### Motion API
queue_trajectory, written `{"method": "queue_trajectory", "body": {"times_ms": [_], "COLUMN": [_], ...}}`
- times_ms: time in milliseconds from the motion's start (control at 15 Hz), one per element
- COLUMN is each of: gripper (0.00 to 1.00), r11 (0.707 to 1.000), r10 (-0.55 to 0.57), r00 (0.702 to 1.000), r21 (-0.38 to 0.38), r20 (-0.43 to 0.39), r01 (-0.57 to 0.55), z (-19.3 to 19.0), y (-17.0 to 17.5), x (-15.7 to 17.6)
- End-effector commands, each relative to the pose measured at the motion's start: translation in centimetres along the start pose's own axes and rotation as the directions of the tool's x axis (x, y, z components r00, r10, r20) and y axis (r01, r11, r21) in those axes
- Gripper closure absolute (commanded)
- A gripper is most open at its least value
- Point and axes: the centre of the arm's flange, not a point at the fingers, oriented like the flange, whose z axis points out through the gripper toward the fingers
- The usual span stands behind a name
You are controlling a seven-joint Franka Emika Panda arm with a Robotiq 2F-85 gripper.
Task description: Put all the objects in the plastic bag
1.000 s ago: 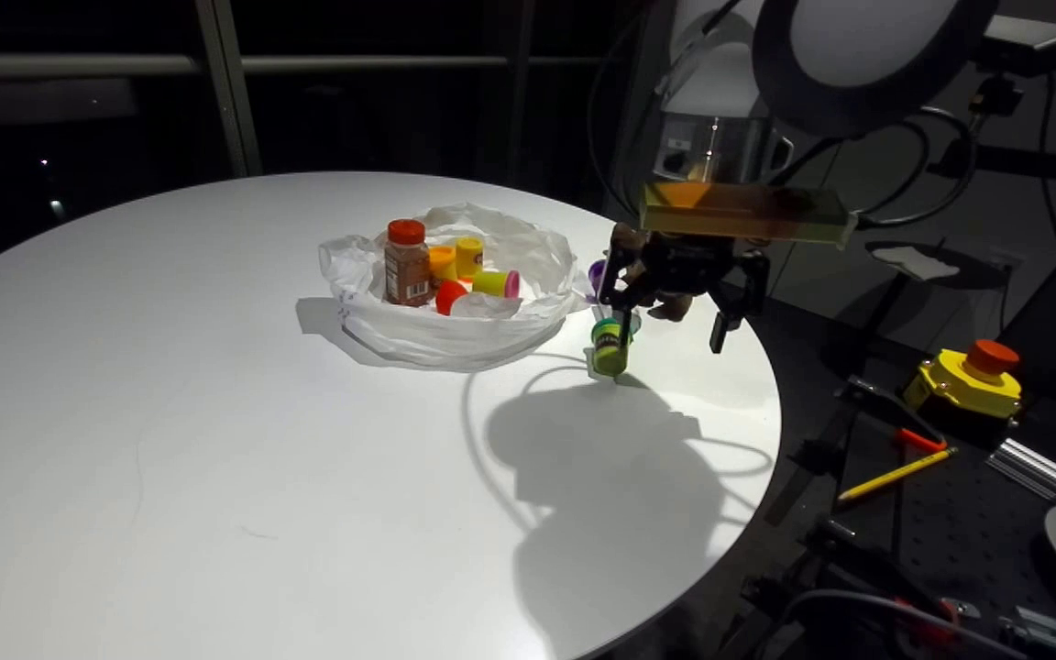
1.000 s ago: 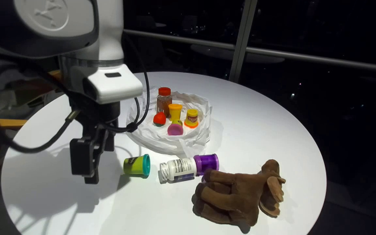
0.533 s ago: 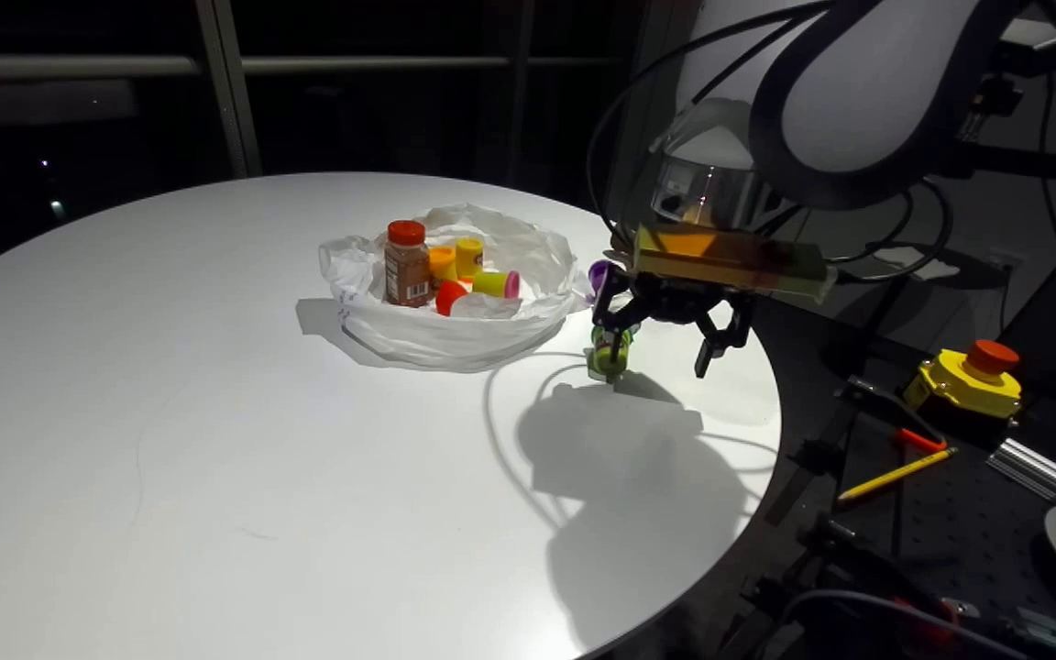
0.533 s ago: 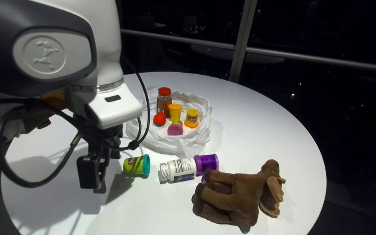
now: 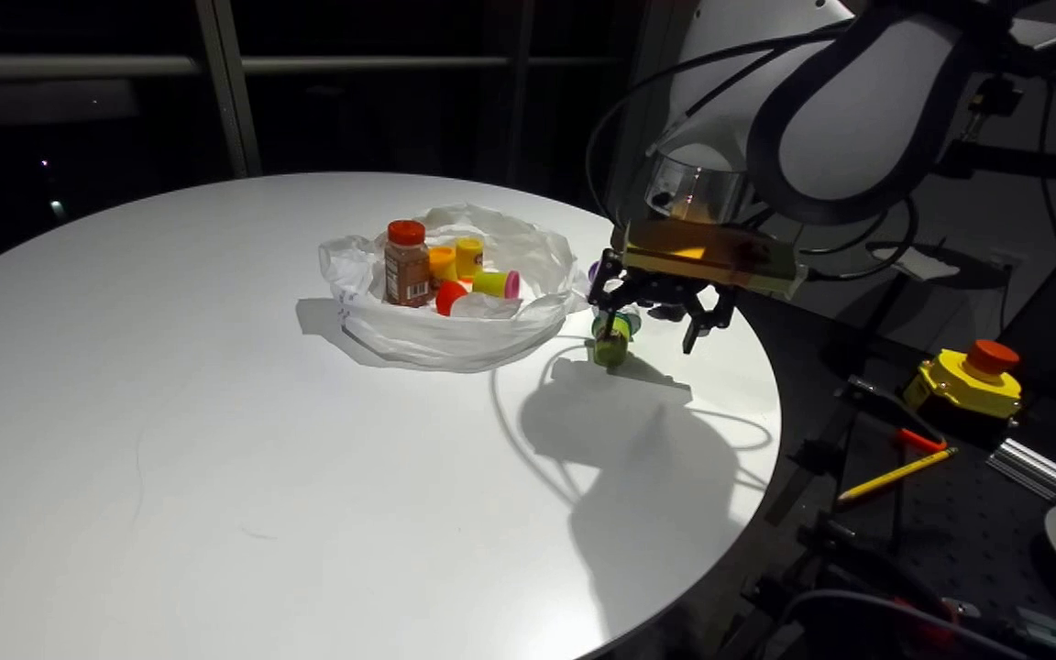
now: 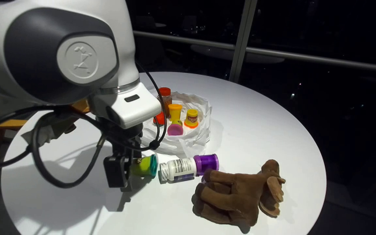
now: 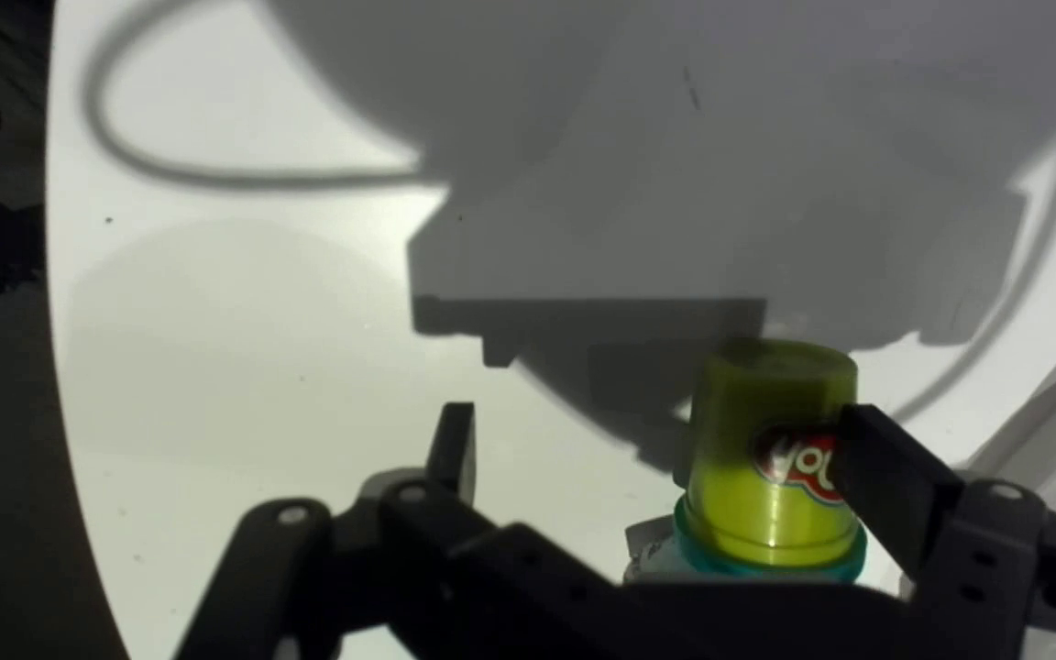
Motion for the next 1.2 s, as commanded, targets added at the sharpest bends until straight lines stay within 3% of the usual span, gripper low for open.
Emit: {"method": "queue_trajectory", "body": {"times_ms": [0,467,533,667,1000,1133], "gripper": [0.0,0.0,0.25,0.35,0.78,0.82], "r11": [0.999,1.0,1.0,1.0,1.0,0.999], "r10": [0.006,-0.003,-0.002,0.001,0.0,-0.014], "r00": [0.999,0.998,0.997,0.997,0.989,0.988], "r21": [0.04,0.022,0.015,0.002,0.023,0.038], "r20": [-0.052,-0.071,-0.072,-0.083,-0.147,-0.154], "r01": [-0.004,0.005,0.003,-0.001,0.004,0.02], "z": [-0.6,0.8,1.1,1.5,-2.0,-3.5], "y": [-1.9,-4.2,-4.2,-3.9,-2.5,-2.2], "x": [0.1,0.5,0.6,0.9,1.0,1.0]}}
